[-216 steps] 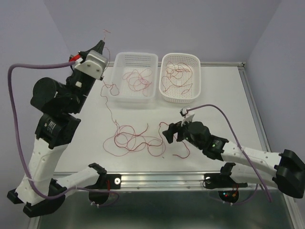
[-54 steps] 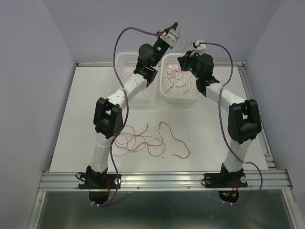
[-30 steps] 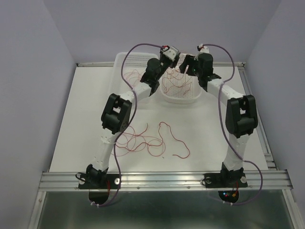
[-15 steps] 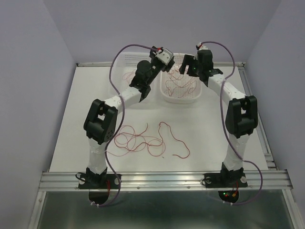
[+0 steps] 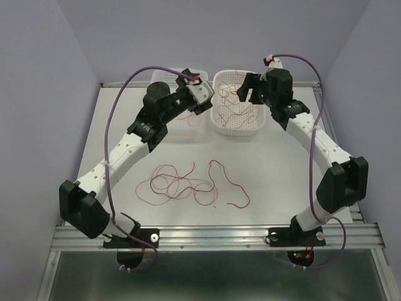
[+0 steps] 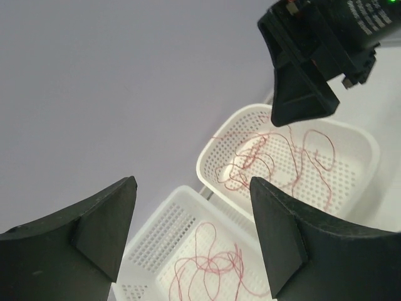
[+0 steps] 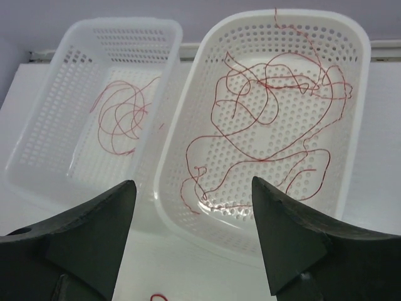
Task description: Untangle the cables
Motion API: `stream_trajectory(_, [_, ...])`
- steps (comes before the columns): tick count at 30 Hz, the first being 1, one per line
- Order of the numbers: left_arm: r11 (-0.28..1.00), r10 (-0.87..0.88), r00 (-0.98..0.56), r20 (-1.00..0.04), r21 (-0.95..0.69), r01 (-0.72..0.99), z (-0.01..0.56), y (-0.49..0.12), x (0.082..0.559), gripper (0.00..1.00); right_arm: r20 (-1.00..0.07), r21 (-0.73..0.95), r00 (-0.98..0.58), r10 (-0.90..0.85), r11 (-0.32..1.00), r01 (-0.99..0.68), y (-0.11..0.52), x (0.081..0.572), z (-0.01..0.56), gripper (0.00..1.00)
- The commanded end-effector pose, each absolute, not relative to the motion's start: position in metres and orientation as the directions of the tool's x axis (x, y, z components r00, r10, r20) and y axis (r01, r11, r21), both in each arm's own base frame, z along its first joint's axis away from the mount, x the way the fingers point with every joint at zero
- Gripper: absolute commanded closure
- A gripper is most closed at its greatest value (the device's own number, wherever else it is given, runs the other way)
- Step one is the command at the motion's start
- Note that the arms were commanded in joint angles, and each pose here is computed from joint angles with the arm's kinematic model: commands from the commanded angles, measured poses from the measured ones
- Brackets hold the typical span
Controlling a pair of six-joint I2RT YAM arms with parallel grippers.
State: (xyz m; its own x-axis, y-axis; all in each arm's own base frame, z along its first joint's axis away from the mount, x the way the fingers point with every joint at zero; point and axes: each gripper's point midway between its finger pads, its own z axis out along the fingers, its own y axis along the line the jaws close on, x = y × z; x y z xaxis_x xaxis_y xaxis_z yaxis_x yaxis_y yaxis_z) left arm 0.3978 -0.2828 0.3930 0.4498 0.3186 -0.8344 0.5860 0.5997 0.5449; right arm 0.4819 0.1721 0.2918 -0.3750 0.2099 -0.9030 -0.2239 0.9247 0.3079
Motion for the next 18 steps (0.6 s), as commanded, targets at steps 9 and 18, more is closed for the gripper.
stream_trajectory(9, [0.159,0.504,0.224,-0.834,0.345,0.925,0.235,-0.284,0.284,0.15,-0.898,0.334,-0.385,0.212,0.899,-0.283,0.182,0.378,0.259,0.21])
stream_trajectory(18, [0.283,0.604,-0.258,-0.754,-0.1,0.954,0.139,-0.299,0.279,0.16,-0.899,0.367,-0.347,0.267,0.892,-0.264,0.165,0.333,0.258,0.23])
